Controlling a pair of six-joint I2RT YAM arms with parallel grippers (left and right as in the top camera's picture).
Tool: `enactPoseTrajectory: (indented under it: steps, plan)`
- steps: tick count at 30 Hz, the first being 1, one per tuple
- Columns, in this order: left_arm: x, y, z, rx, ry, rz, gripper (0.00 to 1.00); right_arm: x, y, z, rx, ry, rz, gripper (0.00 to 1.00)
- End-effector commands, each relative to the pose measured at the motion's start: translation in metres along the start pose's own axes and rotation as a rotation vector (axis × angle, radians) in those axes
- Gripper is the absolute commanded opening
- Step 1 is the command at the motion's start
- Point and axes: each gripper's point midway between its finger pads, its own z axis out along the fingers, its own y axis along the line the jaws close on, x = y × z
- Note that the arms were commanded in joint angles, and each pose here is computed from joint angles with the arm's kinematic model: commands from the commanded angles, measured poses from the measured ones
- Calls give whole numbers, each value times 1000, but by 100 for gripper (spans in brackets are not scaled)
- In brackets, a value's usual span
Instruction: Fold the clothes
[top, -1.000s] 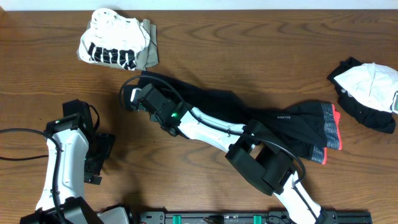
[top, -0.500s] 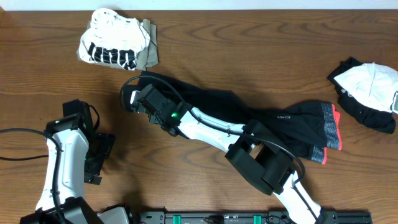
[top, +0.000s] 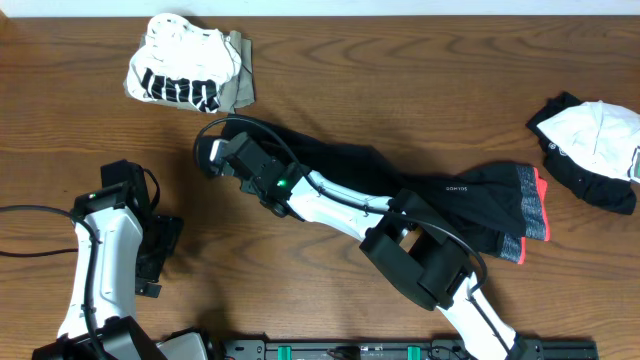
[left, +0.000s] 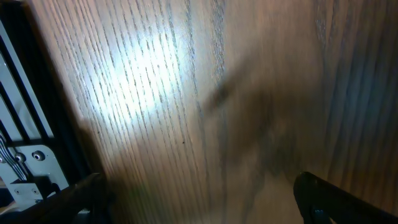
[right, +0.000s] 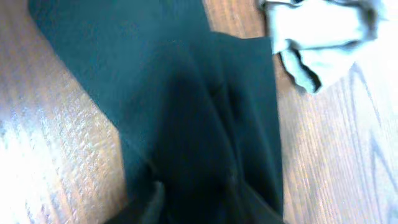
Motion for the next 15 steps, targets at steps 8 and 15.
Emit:
enactPoseTrajectory:
  steps: [8, 15]
  plan:
    - [-3, 5, 1, -22, -18, -12, 98, 0, -12, 4, 41, -2, 55, 4]
    - [-3, 5, 1, -22, -18, -12, 98, 5, -40, 9, 84, -22, 210, 1]
